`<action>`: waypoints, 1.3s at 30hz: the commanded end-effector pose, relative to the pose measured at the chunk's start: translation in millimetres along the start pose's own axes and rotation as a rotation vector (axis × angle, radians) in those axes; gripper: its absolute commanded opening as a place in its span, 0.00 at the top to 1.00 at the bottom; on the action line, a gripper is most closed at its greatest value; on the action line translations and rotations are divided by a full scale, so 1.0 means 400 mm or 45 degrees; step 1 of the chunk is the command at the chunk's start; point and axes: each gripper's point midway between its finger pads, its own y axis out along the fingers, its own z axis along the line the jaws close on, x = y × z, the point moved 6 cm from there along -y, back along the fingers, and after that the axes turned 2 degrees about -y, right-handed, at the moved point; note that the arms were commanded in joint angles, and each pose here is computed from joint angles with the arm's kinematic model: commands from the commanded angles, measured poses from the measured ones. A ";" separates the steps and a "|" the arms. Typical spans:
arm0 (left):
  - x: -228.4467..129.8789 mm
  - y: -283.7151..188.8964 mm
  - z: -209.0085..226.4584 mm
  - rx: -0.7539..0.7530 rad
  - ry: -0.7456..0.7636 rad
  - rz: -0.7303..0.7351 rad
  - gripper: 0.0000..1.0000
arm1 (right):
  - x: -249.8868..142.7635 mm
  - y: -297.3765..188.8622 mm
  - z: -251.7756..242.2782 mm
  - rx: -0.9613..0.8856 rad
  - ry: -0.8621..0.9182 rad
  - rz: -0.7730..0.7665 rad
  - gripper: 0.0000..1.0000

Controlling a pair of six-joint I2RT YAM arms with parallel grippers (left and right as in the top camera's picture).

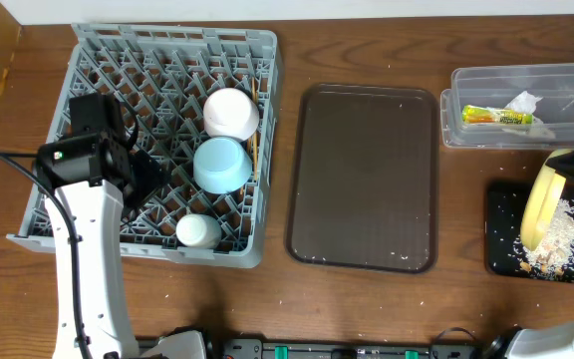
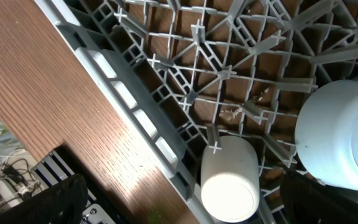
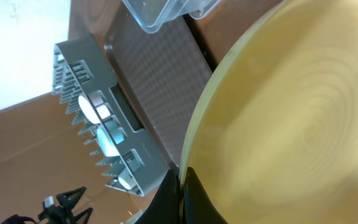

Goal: Sort waste into correct bins and load items into the dishwasher
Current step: 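Tilt the yellow plate to dump the rice onto the black tray, then carry the emptied yellow plate left to the dish rack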

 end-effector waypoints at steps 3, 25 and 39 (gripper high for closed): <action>0.004 -0.001 0.007 0.022 0.007 -0.014 0.00 | 0.015 -0.054 0.006 0.143 -0.002 -0.097 0.99; 0.004 -0.001 0.007 0.022 0.007 -0.014 0.00 | -0.011 -0.098 0.010 0.363 -0.030 -0.086 0.99; 0.004 -0.001 0.007 0.022 0.007 -0.014 0.00 | -0.037 0.060 0.302 0.807 -0.338 0.192 0.99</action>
